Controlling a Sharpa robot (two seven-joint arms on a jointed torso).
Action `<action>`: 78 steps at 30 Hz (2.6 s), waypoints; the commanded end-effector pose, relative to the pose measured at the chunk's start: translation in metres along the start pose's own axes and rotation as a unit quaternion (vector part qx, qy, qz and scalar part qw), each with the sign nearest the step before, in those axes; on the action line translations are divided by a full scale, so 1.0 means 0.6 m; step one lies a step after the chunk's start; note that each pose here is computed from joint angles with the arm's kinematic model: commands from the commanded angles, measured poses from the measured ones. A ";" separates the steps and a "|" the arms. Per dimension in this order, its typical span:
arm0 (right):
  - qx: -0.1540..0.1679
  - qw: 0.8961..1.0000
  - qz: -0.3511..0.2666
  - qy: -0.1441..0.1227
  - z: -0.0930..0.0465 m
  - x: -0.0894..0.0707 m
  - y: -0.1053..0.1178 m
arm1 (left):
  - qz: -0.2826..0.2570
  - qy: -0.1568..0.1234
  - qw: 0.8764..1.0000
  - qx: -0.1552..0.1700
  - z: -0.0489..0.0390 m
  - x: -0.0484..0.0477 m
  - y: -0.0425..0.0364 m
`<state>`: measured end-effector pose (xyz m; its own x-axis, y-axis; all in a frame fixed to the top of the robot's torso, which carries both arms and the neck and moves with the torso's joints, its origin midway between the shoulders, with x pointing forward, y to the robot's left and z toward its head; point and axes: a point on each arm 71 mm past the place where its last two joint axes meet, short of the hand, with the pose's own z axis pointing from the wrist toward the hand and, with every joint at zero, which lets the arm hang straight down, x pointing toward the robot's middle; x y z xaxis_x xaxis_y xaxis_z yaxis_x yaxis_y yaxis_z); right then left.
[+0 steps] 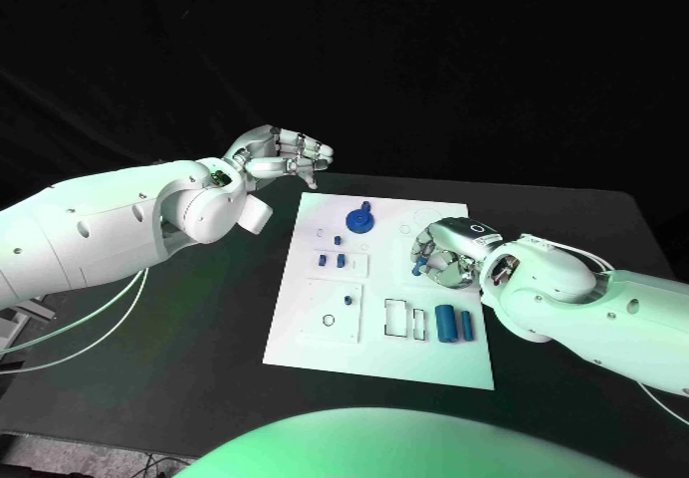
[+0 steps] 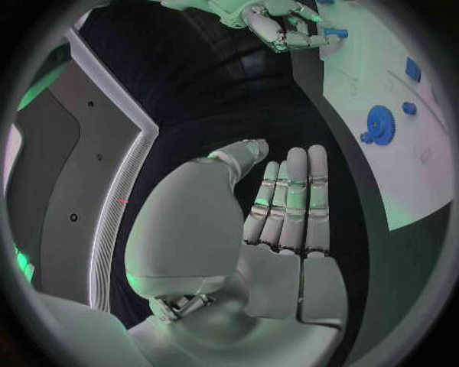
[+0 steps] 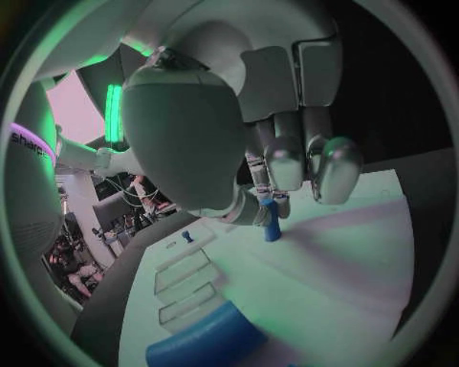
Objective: Assemble the parts on the task board
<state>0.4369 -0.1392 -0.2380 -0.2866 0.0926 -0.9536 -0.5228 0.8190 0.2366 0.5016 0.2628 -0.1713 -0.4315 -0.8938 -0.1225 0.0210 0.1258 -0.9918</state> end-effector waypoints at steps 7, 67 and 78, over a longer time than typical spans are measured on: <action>-0.009 0.999 0.000 -0.041 -0.014 -0.015 0.007 | -0.001 0.006 1.000 0.001 0.001 0.002 -0.001; -0.159 0.985 0.068 0.020 0.018 0.095 0.221 | -0.005 0.020 1.000 -0.001 0.012 0.017 0.000; -0.148 0.987 0.057 0.026 0.021 0.099 0.220 | -0.005 0.020 1.000 -0.002 0.012 0.016 0.000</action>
<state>0.3616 -0.0195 -0.2641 -0.4001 0.1724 -0.9001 -0.6881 0.5922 0.4193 0.5045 0.2532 -0.1738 -0.4519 -0.8844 -0.1171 0.0108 0.1258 -0.9920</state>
